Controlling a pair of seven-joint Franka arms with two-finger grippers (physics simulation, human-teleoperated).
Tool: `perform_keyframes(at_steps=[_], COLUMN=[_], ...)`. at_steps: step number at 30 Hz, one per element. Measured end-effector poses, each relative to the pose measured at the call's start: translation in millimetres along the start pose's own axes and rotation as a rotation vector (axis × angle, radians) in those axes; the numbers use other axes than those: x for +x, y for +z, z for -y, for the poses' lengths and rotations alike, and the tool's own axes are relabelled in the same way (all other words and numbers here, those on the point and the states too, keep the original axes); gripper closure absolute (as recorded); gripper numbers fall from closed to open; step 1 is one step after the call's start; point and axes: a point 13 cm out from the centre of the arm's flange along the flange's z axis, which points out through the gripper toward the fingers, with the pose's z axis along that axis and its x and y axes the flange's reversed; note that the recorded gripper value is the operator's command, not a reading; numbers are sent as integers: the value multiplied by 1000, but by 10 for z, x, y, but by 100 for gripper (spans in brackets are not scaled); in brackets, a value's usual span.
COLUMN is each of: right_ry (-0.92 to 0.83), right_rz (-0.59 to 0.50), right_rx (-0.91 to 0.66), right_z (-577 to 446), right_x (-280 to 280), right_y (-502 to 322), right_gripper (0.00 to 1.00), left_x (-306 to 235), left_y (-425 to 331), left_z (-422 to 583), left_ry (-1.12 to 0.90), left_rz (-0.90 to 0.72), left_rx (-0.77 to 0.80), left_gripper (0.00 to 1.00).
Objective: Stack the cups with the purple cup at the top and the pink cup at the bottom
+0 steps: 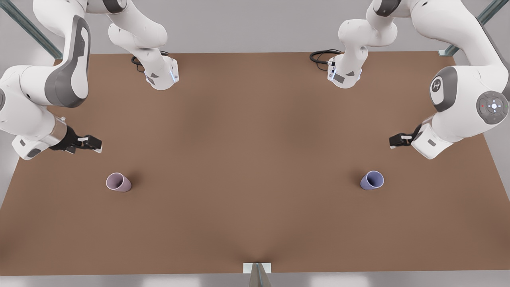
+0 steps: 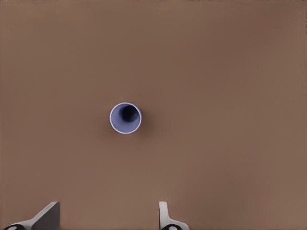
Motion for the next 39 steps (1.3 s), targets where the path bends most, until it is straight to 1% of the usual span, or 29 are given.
perform_keyframes(at_steps=[3,7,10,12,17,22,29,36,39], right_ry=[-3,41,43,48,27,-23,-63,-83,-92], right_rz=[-1,-45,-94,-108,-95,-87,-24,-30,-47], right_rx=[-1,-11,-25,-38,-71,-62,-40,-56,-60], right_z=[39,442,606,765,924,997,1103,1082,1075], right_x=[-6,94,198,180,58,-87,-383,-360,-281], right_y=[83,512,976,1326,1852,2412,2695,3057,3227], right_gripper=[0,0,0,0,0,0,0,0,3], left_x=[-52,-122,-160,-183,-218,-236,-252,-268,-281], left_y=[45,173,230,280,357,397,443,490,523], left_z=[-13,-31,-77,-80,-89,-94,-131,-149,-161], left_ry=[9,19,18,21,29,36,38,40,40], left_rz=[3,-9,-11,-16,-24,-27,-33,-40,-43], left_rx=[-1,-3,1,3,5,5,4,3,2], left_gripper=[0,0,0,0,0,0,0,0,0])
